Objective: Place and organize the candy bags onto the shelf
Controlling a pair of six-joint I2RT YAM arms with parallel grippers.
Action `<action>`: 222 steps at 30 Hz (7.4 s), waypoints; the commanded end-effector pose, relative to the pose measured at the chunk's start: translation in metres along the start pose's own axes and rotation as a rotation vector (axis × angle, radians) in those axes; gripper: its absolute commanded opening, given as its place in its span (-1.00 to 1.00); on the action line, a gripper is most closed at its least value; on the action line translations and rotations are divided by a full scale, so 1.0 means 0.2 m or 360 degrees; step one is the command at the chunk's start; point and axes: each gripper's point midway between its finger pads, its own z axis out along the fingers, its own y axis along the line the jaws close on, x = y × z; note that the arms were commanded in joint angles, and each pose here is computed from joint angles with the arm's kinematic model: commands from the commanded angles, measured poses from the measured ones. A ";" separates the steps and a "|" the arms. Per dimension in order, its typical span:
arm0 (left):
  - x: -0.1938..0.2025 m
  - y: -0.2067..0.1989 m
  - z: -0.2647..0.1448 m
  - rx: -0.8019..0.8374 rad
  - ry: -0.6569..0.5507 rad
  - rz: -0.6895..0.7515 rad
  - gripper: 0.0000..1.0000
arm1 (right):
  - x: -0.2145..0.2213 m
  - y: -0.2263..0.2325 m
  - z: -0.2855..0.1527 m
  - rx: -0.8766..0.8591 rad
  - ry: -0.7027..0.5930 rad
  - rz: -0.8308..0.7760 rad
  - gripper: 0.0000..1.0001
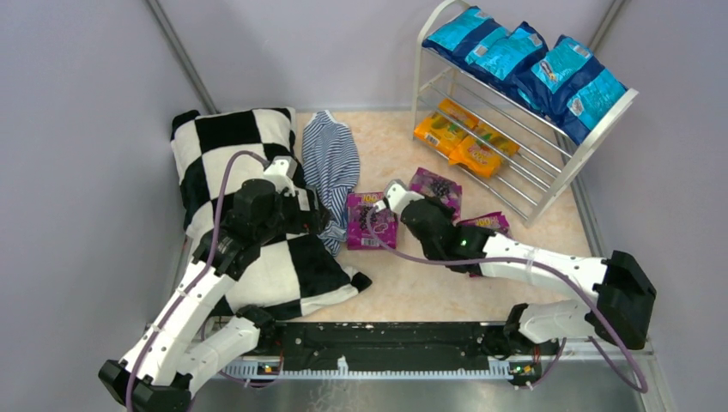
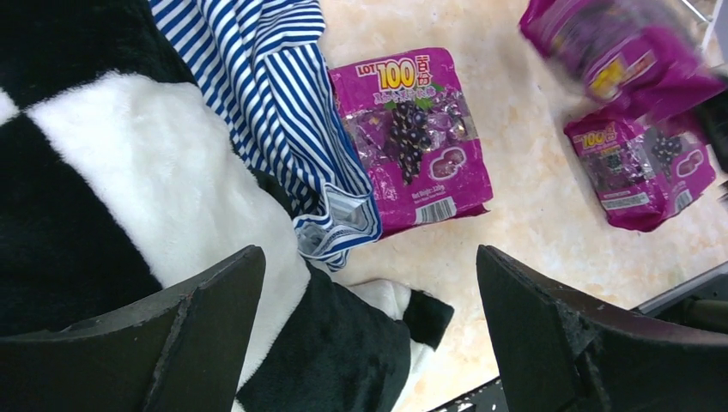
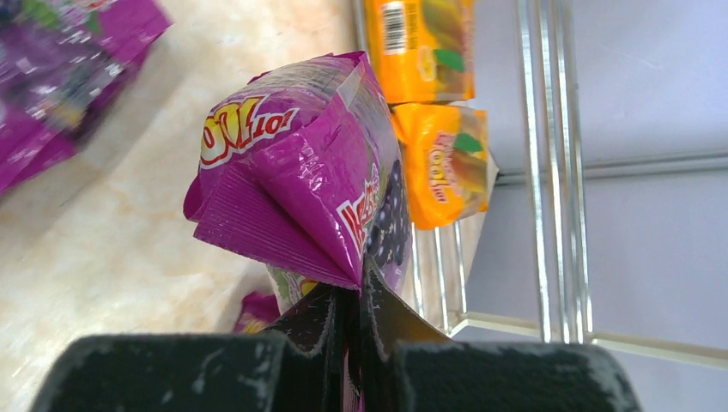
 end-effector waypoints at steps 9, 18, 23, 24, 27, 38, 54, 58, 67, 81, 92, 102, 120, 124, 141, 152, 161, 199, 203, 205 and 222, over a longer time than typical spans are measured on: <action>-0.20 0.04 0.00 -0.0095 -0.0186 0.0175 0.97 | -0.41 -0.75 0.13 0.0494 -0.0121 0.0091 -1.00; -0.22 0.06 0.08 -0.0130 -0.0176 0.0201 0.97 | -0.55 -1.07 0.39 0.0765 0.0006 -0.0076 -1.00; -0.20 0.10 0.11 -0.0177 -0.0167 0.0218 0.97 | -0.55 -1.16 0.54 0.0848 0.0087 -0.0170 -1.00; -0.19 0.11 0.12 -0.0185 -0.0161 0.0220 0.97 | -0.54 -1.18 0.58 0.0859 0.0101 -0.0177 -1.00; -0.17 0.12 0.13 -0.0190 -0.0153 0.0221 0.97 | -0.50 -1.22 0.66 0.0894 0.0133 -0.0185 -1.00; -0.14 0.12 0.19 -0.0186 -0.0114 0.0226 0.97 | -0.34 -1.41 0.87 0.1102 0.0216 -0.0127 -1.00; -0.10 0.14 0.22 -0.0190 -0.0078 0.0216 0.97 | -0.30 -1.39 1.12 0.1088 0.0222 -0.0096 -1.00; -0.10 0.14 0.22 -0.0179 -0.0074 0.0211 0.97 | -0.31 -1.29 1.15 0.0976 0.0208 -0.0083 -1.00; -0.10 0.14 0.23 -0.0172 -0.0066 0.0211 0.97 | -0.34 -1.13 1.18 0.0804 0.0195 -0.0060 -0.92; -0.09 0.14 0.23 -0.0166 -0.0054 0.0206 0.97 | -0.39 -1.12 1.16 0.0784 0.0148 -0.0006 -1.00; -0.08 0.14 0.24 -0.0153 -0.0046 0.0195 0.97 | -0.42 -1.10 1.16 0.0744 0.0125 0.0015 -0.60; -0.08 0.17 0.24 -0.0164 -0.0046 0.0155 0.97 | -0.57 -0.93 0.70 0.0411 0.0007 0.0344 0.98; -0.07 0.04 0.09 0.0015 -0.0004 -0.0030 0.97 | -0.23 0.49 -0.36 -0.1122 -0.0474 0.0525 0.97; -0.06 -0.03 0.03 0.0111 -0.0032 -0.0136 0.97 | -0.23 0.59 -0.46 -0.1110 -0.0817 0.0064 0.97; -0.09 -0.13 -0.10 0.0242 -0.0091 -0.0361 0.97 | -0.40 0.87 -0.15 -0.0857 -0.0948 -0.0729 0.97; -0.13 -0.07 -0.12 0.0126 -0.0122 -0.0215 0.97 | -0.43 1.00 0.08 -0.0669 -0.0772 -0.0757 0.89; -0.12 -0.04 -0.09 0.0092 -0.0115 -0.0168 0.98 | -0.40 1.03 0.17 -0.0636 -0.0672 -0.0765 0.38; -0.10 -0.05 -0.15 0.0130 -0.0152 -0.0178 0.97 | -0.52 0.30 -0.16 -0.0472 -0.0761 -0.0045 -1.00; -0.10 -0.05 -0.15 0.0135 -0.0150 -0.0172 0.97 | -0.47 0.28 -0.15 -0.0466 -0.0706 -0.0032 -1.00; -0.09 -0.05 -0.14 0.0132 -0.0149 -0.0170 0.97 | -0.44 0.36 -0.14 -0.0562 -0.0695 -0.0096 -1.00; -0.08 -0.04 -0.12 0.0124 -0.0127 -0.0159 0.97 | -0.16 0.80 0.02 -0.0835 -0.0390 -0.0519 0.63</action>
